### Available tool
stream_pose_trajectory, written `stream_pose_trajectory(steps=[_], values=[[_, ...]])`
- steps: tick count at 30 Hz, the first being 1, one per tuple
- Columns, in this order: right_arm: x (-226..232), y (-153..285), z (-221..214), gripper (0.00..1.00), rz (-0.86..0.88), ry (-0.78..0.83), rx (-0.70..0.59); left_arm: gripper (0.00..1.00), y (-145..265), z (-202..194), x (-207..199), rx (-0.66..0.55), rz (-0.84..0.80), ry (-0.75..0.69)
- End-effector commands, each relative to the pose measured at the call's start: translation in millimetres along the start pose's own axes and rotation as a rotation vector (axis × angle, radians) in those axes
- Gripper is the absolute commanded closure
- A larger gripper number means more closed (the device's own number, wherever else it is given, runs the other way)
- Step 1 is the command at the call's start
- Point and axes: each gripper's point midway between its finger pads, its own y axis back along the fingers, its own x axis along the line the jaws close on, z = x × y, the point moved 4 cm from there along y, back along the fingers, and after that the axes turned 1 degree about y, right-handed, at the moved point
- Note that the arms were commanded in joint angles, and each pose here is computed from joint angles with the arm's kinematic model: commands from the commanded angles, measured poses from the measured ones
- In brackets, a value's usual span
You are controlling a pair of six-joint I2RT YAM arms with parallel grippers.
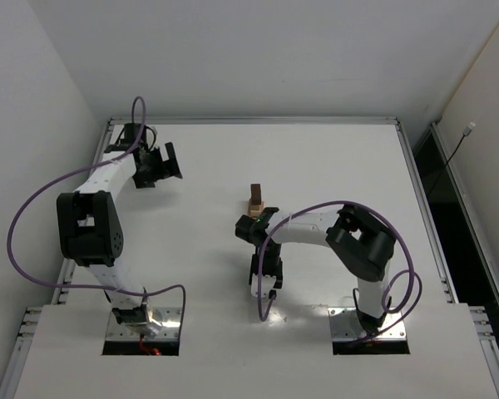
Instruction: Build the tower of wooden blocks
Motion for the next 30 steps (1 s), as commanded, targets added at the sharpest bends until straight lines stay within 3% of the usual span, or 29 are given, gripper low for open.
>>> stream_pose_trajectory(steps=[1, 4, 8, 11, 16, 19, 22, 28, 30], values=[[-10, 2, 1, 0.84, -0.018, 0.022, -0.006, 0.0, 1, 4, 3, -0.009, -0.015, 0.025], [-14, 7, 3, 0.99, -0.04, -0.013, -0.008, 0.0, 5, 4, 0, -0.013, -0.037, 0.011], [-30, 34, 17, 1.0, -0.141, -0.11, -0.058, 0.0, 22, -8, -11, -0.033, -0.12, -0.049], [-44, 68, 25, 1.0, -0.271, -0.28, -0.157, 0.0, 29, -28, -21, -0.02, -0.23, -0.139], [-62, 157, 37, 1.0, -0.495, -0.63, -0.541, 0.0, 61, -51, -41, -0.087, -0.379, -0.315], [-58, 189, 35, 1.0, -0.518, -0.788, -0.716, 0.0, 81, -49, -54, -0.166, -0.396, -0.455], [-49, 222, 26, 1.0, -0.541, -0.93, -0.926, 0.0, 111, -47, -67, -0.275, -0.382, -0.6], [-22, 268, -11, 1.0, -0.586, -1.135, -1.309, 0.0, 164, -52, -80, -0.633, -0.24, -0.915], [-19, 274, -18, 1.0, -0.588, -1.162, -1.319, 0.05, 160, -72, -77, -0.673, -0.24, -1.024]])
